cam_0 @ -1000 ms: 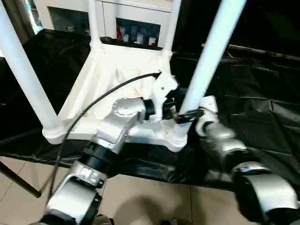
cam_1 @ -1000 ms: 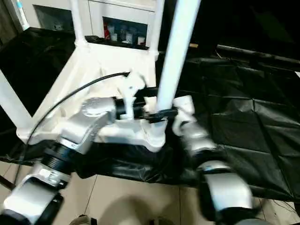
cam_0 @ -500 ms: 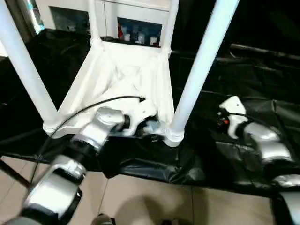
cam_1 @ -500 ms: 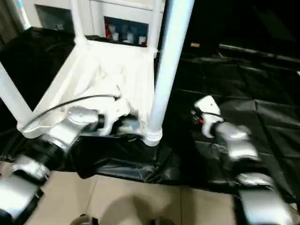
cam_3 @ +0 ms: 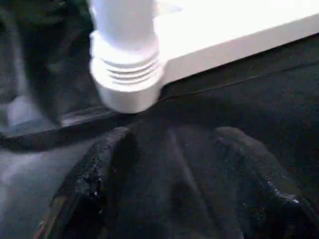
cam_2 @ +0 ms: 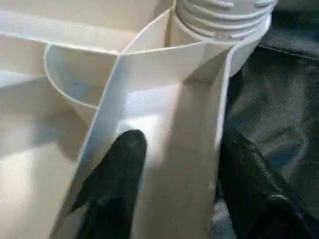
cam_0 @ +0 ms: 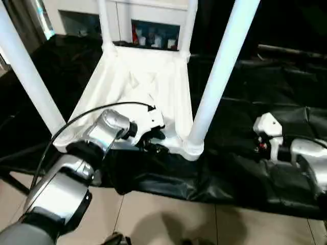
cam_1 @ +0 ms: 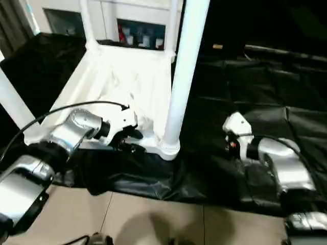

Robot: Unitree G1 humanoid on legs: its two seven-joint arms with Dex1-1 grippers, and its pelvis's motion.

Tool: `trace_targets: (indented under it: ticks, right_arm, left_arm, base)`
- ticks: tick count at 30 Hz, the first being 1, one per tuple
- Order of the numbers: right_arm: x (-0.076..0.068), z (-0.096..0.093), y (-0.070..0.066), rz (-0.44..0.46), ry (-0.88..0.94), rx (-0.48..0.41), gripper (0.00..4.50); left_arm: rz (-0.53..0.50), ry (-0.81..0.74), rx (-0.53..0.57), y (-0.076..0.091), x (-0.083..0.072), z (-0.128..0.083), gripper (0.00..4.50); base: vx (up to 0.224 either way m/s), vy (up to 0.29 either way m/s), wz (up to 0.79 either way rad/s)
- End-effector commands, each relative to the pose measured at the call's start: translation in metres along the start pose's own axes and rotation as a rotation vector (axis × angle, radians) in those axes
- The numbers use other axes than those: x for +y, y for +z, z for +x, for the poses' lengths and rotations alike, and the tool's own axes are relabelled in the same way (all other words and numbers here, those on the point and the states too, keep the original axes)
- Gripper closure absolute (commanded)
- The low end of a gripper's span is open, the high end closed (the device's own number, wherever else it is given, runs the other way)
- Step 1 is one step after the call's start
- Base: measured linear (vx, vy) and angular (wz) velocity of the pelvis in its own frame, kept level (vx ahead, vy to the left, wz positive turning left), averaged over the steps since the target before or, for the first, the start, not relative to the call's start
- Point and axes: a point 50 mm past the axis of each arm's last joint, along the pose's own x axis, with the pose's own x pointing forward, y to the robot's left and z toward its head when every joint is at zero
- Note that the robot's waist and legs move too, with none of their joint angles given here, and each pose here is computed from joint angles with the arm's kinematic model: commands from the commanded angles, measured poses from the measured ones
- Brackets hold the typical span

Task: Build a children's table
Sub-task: Rotate leg to tighten

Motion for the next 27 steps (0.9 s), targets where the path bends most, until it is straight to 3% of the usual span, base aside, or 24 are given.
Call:
trace_targets:
  ticks: [1,2,3,6,8,11,13,20,21,27]
  right_arm:
    - [0.002,-0.002,0.006,-0.008,0.022,-0.002,1.57]
    - [0.002,-0.002,0.008,-0.009,0.026,-0.004,1.57]
    - [0.004,-0.002,0.01,-0.008,0.03,-0.005,1.57]
    - [0.008,-0.002,0.013,-0.005,0.045,-0.006,1.57]
    - [0.01,-0.002,0.014,-0.002,0.053,-0.005,1.57]
    - [0.012,-0.002,0.013,0.004,0.063,0.0,1.57]
    - [0.014,0.001,0.014,0.007,0.064,0.001,1.57]
    - [0.018,0.007,0.016,0.043,0.075,-0.016,1.57]
    - [0.018,0.009,0.016,0.05,0.071,-0.023,1.3]
    - [0.022,0.026,0.018,0.104,0.063,-0.074,0.86]
  left_arm:
    - [0.004,0.006,-0.021,0.005,0.004,-0.004,2.2]
    - [-0.002,0.0,-0.027,0.005,0.004,-0.005,2.24]
    - [-0.009,-0.011,-0.032,0.005,0.005,-0.006,2.56]
    - [-0.022,-0.032,-0.048,0.007,0.005,-0.005,2.59]
    - [-0.027,-0.04,-0.052,0.007,0.004,-0.005,3.02]
    - [-0.04,-0.052,-0.061,0.008,0.004,-0.003,3.03]
    - [-0.049,-0.061,-0.053,0.006,0.003,-0.002,3.47]
    - [-0.043,-0.065,-0.018,0.0,0.001,0.0,3.92]
    - [-0.041,-0.064,-0.012,-0.001,0.001,0.001,4.26]
    - [-0.023,-0.05,0.008,-0.004,-0.003,0.007,4.48]
  base:
    - [0.0,0.0,0.0]
    - [0.0,0.0,0.0]
    - [0.0,0.0,0.0]
    - [0.0,0.0,0.0]
    - [0.0,0.0,0.0]
    - [0.0,0.0,0.0]
    - [0.0,0.0,0.0]
    - [0.0,0.0,0.0]
    - [0.0,0.0,0.0]
    - [0.0,0.0,0.0]
